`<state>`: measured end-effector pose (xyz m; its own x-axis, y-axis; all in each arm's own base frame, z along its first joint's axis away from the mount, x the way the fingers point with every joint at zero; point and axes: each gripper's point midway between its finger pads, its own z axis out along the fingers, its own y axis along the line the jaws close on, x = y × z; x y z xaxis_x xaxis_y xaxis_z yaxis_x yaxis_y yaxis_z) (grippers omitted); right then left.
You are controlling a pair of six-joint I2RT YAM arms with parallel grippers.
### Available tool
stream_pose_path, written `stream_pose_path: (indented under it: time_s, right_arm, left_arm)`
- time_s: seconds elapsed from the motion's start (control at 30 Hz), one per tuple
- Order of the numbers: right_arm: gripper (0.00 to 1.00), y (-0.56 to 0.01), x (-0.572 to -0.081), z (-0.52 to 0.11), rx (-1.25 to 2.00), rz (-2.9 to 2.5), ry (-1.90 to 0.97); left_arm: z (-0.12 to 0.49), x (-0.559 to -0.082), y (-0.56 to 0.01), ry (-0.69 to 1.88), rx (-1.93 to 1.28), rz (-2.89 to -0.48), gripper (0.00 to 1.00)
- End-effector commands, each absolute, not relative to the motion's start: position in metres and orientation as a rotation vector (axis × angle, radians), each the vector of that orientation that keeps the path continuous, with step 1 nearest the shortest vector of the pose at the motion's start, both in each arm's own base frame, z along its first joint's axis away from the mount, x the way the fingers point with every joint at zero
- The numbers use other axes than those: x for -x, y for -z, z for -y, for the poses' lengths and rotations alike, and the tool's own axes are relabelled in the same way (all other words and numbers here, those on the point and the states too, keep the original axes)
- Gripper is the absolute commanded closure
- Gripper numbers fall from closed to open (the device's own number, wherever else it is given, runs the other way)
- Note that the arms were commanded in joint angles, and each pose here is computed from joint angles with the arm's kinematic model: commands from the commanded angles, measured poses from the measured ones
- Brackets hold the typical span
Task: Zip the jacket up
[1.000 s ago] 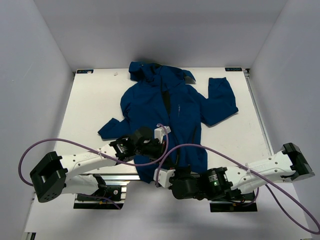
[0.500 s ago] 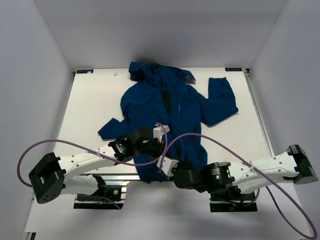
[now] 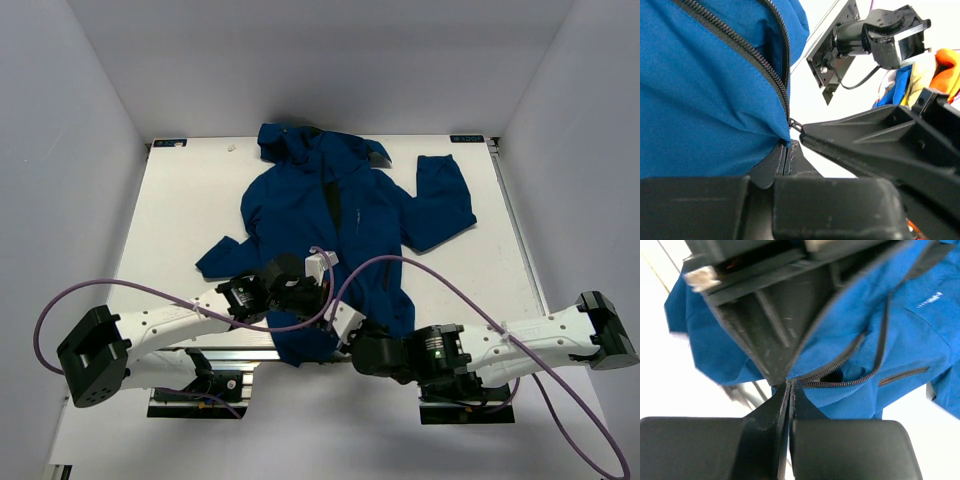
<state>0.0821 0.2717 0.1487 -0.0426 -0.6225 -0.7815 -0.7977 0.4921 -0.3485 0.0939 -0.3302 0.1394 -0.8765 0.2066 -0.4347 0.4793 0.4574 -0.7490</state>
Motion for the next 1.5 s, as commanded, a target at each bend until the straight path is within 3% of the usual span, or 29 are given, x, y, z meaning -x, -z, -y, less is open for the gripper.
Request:
stream_pose_path:
  time_s: [0.0,0.17,0.53,0.83,1.13,1.23,1.43,1.47]
  right_arm:
    - [1.00,-0.179,-0.111,-0.252,0.936,-1.717,-0.187]
    - [1.00,-0.205,-0.119,-0.257,0.820,-1.642,-0.342]
    - [1.00,-0.233,-0.174,-0.243,0.654,-1.606,-0.184]
    - [1.00,-0.252,-0.225,-0.250,0.562,-1.550,-0.178]
    - [1.00,-0.260,-0.336,-0.240,0.435,-1.505,-0.155]
    - [1.00,-0.278,-0.385,-0.238,0.390,-1.462,-0.128]
    - [1.00,-0.258,-0.493,-0.230,0.353,-1.475,-0.056]
    - [1.00,-0.281,-0.515,-0.221,0.305,-1.424,-0.048]
  left_arm:
    - [0.335,-0.090,-0.165,1.456,-0.620,-2.363,1.00]
    - [0.328,-0.087,-0.158,1.423,-0.607,-2.407,1.00]
    - [0.309,-0.084,-0.133,1.253,-0.616,-2.565,1.00]
    - [0.300,-0.070,-0.132,1.267,-0.675,-2.613,1.00]
    - [0.264,-0.051,-0.121,1.197,-0.589,-2.711,1.00]
    - [0.255,-0.049,-0.118,1.162,-0.539,-2.738,1.00]
    - [0.239,-0.044,-0.109,1.091,-0.418,-2.808,1.00]
    - [0.235,-0.041,-0.104,1.087,-0.376,-2.832,1.00]
